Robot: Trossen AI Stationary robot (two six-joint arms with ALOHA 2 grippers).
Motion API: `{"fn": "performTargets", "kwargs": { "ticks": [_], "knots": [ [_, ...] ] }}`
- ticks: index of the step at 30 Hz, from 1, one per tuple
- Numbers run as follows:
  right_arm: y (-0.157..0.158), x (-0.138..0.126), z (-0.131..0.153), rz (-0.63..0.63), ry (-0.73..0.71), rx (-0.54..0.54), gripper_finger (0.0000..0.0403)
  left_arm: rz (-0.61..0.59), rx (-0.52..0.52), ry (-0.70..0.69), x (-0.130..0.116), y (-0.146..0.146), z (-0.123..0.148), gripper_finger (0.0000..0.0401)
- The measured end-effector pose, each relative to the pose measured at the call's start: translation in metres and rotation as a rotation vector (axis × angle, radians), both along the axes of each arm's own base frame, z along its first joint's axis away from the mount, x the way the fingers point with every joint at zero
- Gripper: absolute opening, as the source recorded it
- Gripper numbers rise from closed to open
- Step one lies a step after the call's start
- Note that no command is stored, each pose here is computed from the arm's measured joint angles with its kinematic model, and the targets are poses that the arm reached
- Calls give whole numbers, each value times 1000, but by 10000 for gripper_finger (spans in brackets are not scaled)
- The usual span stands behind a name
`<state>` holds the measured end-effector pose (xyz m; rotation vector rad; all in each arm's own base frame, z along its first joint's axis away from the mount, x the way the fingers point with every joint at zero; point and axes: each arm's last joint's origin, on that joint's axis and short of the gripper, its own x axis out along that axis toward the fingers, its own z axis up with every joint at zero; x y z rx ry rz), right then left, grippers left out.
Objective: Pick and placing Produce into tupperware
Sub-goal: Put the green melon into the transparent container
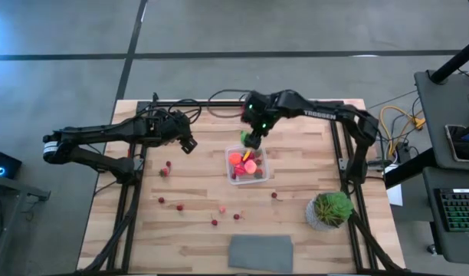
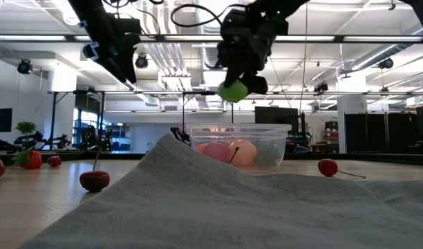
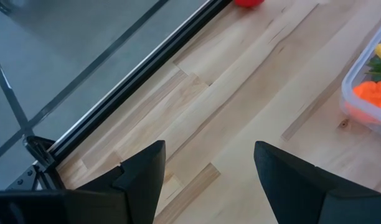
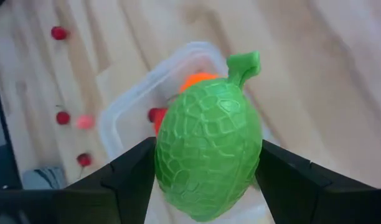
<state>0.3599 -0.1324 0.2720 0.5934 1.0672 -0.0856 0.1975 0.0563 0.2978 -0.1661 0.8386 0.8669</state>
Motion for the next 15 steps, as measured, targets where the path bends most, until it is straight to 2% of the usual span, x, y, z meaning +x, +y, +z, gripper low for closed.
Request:
{"fn": "performTargets", "kwargs": {
  "ticks": [2,7,15],
  "knots": [
    [12,8,-5,22,10,-14,246,0,2,-10,1,0,0,231],
    [30,15,-17,23,107,-138,247,0,2,-9,1,0,0,231],
    [32,13,-18,-58,148,-120,249,-19,-24,-9,1,-1,0,231]
  ]
}}
